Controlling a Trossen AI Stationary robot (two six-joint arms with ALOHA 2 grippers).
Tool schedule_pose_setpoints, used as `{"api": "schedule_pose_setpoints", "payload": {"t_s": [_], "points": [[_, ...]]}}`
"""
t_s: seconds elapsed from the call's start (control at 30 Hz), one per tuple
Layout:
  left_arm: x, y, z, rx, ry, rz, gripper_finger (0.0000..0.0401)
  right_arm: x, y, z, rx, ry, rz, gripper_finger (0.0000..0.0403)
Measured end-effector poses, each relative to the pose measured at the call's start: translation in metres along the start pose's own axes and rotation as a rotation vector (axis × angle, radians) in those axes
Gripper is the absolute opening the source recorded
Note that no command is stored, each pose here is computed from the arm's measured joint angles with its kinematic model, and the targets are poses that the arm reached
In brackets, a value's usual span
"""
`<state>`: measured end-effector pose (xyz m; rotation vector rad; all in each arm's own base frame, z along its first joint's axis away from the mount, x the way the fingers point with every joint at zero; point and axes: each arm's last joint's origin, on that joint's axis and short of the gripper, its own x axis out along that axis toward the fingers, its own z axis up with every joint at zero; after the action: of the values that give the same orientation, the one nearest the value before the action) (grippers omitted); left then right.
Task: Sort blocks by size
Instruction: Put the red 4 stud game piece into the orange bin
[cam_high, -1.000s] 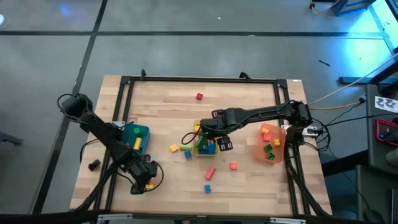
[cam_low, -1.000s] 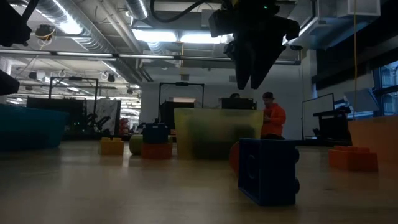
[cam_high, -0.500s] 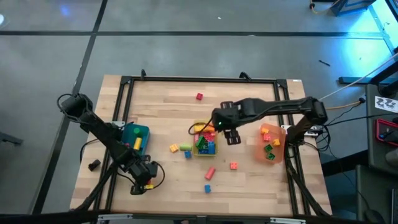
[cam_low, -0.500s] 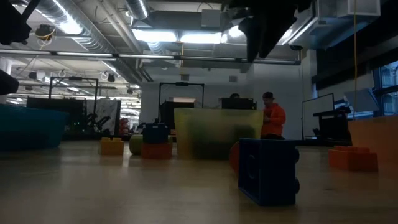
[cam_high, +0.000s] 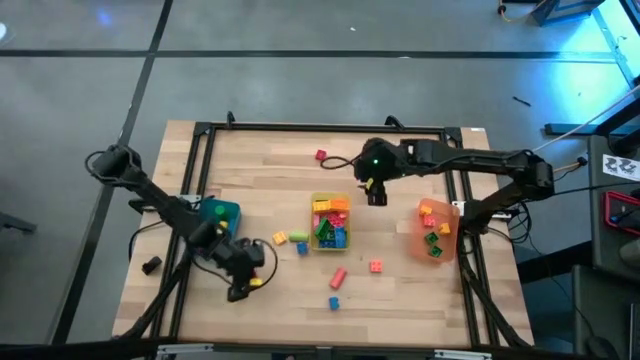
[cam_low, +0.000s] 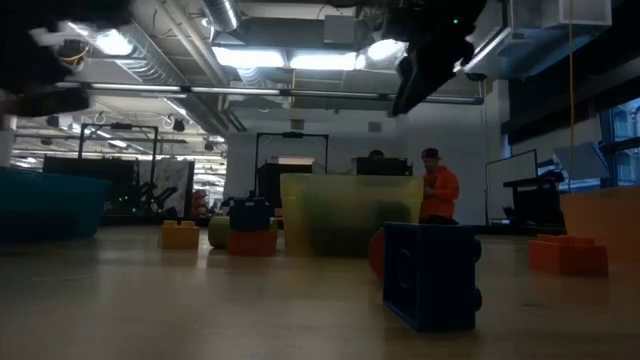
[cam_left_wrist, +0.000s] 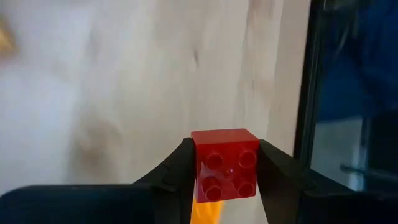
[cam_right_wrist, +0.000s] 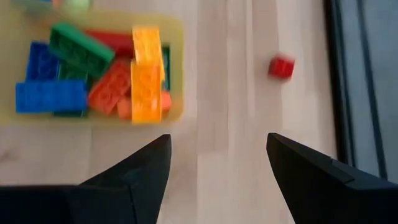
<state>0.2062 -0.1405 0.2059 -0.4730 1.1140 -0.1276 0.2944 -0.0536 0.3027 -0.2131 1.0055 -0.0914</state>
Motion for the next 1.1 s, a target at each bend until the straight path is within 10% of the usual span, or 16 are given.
{"api": "schedule_pose_setpoints", "payload": {"t_s": [0.47, 0.87, 1.1], "points": [[-0.028, 0.059, 0.089, 0.053, -0.497, 0.244, 0.0123, 0.022, 0.001, 0.002, -0.302, -0.187, -0.038, 0.0266], [-0.047, 0.083, 0.121, 0.169, -0.576, -0.046, 0.0125, 0.023, 0.019, 0.017, -0.469, -0.406, 0.174, 0.0266], [-0.052, 0.091, 0.125, 0.095, -0.538, -0.193, 0.0125, 0.009, 0.048, 0.043, -0.755, -0.671, 0.081, 0.0266]]}}
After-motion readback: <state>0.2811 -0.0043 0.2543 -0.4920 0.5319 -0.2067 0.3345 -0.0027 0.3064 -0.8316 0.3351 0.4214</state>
